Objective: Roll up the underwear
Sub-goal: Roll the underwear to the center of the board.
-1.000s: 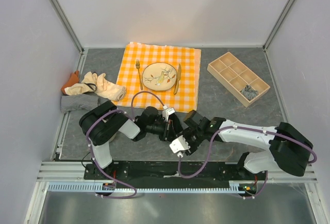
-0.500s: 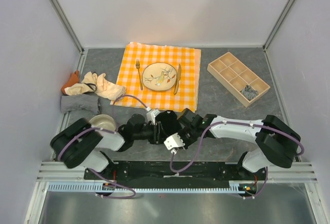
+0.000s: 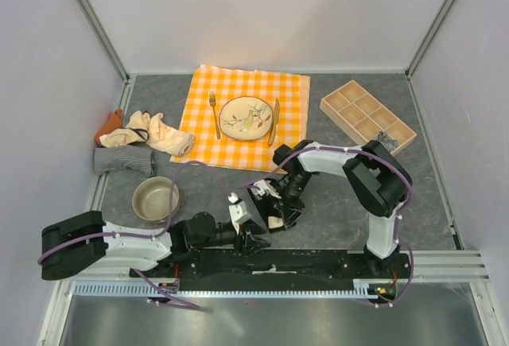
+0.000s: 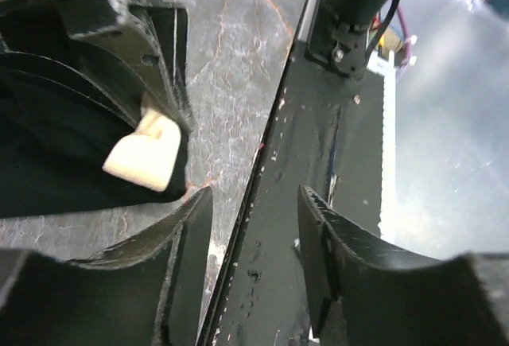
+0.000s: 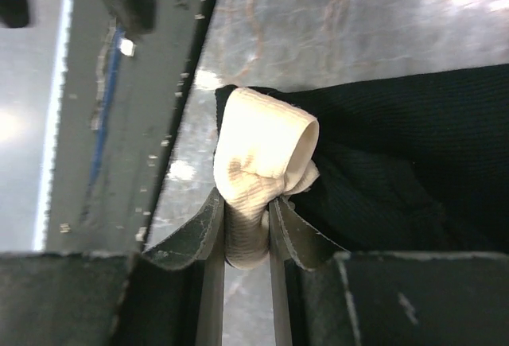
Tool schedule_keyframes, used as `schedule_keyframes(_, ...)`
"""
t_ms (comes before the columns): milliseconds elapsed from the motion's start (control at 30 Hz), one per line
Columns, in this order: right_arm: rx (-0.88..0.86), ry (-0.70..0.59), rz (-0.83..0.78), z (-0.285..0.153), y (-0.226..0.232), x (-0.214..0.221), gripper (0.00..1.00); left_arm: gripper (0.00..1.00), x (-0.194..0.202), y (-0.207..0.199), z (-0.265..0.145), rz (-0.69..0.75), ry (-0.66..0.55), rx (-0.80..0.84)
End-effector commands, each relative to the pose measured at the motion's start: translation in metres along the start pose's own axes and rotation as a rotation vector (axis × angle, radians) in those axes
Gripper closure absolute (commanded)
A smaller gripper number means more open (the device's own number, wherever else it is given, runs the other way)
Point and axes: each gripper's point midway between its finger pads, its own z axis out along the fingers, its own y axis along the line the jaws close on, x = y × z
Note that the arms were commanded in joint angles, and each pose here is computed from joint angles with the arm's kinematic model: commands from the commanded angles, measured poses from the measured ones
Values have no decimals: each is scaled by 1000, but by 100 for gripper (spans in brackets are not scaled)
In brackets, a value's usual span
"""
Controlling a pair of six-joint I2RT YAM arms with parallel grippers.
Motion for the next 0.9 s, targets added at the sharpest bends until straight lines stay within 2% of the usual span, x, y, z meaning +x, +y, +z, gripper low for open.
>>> schedule_keyframes(0,-161,100,192,10,36,33,78,45,-8,13,14,283,-5,-92)
schedule_keyframes(133,-164,122,224,13,32,39,77,44,-1,20,25,432,71,-142)
schedule_keyframes(200,-163,128,233,13,31,40,77,43,-5,19,31,496,72,-159)
schedule_keyframes(333,-167,132,241,14,29,42,77,41,0,10,41,626,109,-129)
schedule_keyframes(633,-169,136,247,16,28,44,77,38,23,12,66,743,229,-125)
schedule_keyframes(800,-168,135,248,16,28,44,77,37,34,37,76,784,314,-238)
schedule_keyframes(867,-168,135,250,15,28,44,76,40,34,42,77,784,326,-273)
